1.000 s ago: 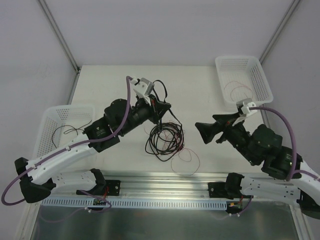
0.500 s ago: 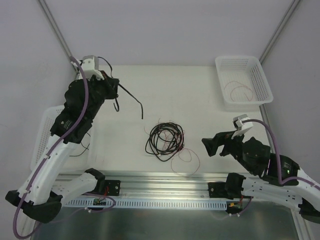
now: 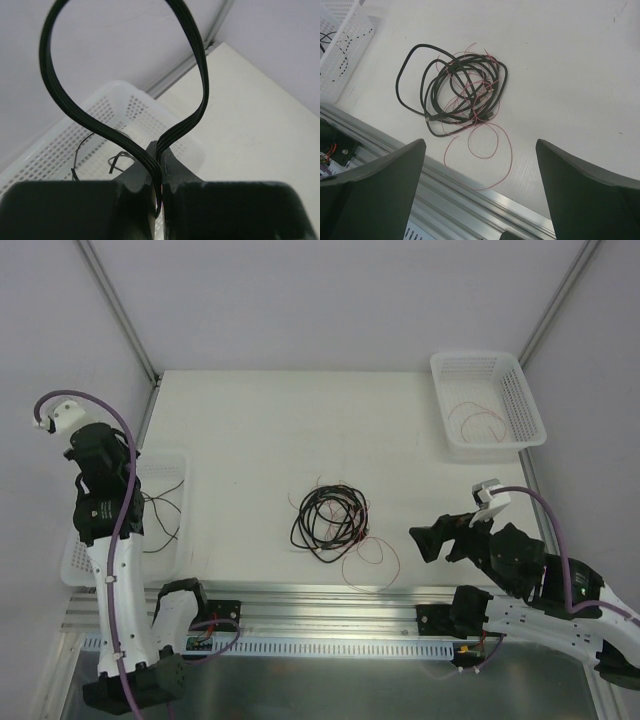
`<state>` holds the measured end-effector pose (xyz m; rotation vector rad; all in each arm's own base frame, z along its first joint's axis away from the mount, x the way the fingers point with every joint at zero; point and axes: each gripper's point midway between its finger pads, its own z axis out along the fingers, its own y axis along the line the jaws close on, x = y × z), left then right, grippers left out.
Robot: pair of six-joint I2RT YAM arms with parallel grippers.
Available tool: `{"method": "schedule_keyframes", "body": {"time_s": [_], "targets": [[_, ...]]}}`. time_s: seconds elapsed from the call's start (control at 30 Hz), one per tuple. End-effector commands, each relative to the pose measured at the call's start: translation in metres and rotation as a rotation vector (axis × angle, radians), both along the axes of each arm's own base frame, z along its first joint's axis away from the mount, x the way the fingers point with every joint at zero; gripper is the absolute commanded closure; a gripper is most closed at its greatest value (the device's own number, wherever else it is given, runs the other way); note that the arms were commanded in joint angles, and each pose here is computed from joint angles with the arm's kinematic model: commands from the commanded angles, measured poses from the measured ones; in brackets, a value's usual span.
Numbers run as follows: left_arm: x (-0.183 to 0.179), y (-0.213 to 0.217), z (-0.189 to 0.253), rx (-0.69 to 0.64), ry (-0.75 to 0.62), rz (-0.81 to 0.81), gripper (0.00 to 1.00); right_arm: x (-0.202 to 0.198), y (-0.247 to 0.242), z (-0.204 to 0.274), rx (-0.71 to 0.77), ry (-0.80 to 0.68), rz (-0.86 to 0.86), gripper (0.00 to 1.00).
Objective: Untangle the cables
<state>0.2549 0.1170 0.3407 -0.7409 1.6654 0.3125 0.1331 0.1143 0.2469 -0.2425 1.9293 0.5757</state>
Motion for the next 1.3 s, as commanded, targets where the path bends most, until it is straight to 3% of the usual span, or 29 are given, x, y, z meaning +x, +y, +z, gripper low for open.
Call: {"method": "schedule_keyframes", "body": {"time_s": [0.0,0.17,0.23,0.33,0.43,0.47,0.5,0.6,0.7,0.83,0.97,1.1,1.27], "targets": [[-0.009,0.03,-0.044,0.013,0.123,0.14,1.0,-0.004,0.002,-0.002,0.006,0.008,0.029,0.03],[-0.007,0.04,-0.146,-0.182,0.272,0.197,1.0,-0.008,0.001,-0.008,0.019,0.015,0.046,0.03],[-0.008,0.049,-0.166,-0.22,0.286,0.237,1.0,-0.01,0.0,-0.008,0.035,0.016,0.051,0.03],[-0.007,0.05,-0.196,-0.269,0.331,0.232,0.92,-0.012,-0.004,-0.01,0.031,0.02,0.05,0.03],[-0.01,0.052,-0.214,-0.308,0.375,0.246,0.76,-0.013,-0.009,-0.015,0.002,0.028,0.043,0.03],[-0.012,0.053,-0.217,-0.314,0.382,0.256,0.67,-0.012,-0.01,-0.015,0.0,0.029,0.04,0.03],[-0.013,0.053,-0.217,-0.32,0.38,0.264,0.41,-0.013,-0.01,-0.016,-0.007,0.032,0.041,0.03],[-0.015,0.055,-0.215,-0.331,0.381,0.282,0.14,-0.013,-0.008,-0.016,-0.01,0.036,0.049,0.03],[-0.012,0.052,-0.202,-0.34,0.366,0.262,0.01,-0.014,-0.002,-0.018,-0.034,0.049,0.069,0.03],[0.003,0.035,-0.18,-0.371,0.3,0.14,0.01,-0.013,0.008,-0.029,-0.121,0.093,0.086,0.03],[0.03,-0.012,-0.147,-0.37,0.235,-0.142,0.01,-0.01,0.025,-0.052,-0.246,0.171,0.092,0.03],[0.044,-0.106,-0.124,-0.292,0.254,-0.574,0.01,-0.006,0.055,-0.09,-0.325,0.253,0.11,0.05],[0.025,-0.193,-0.122,-0.343,0.272,-0.902,0.01,0.001,0.08,-0.125,-0.36,0.341,0.115,0.08]]}}
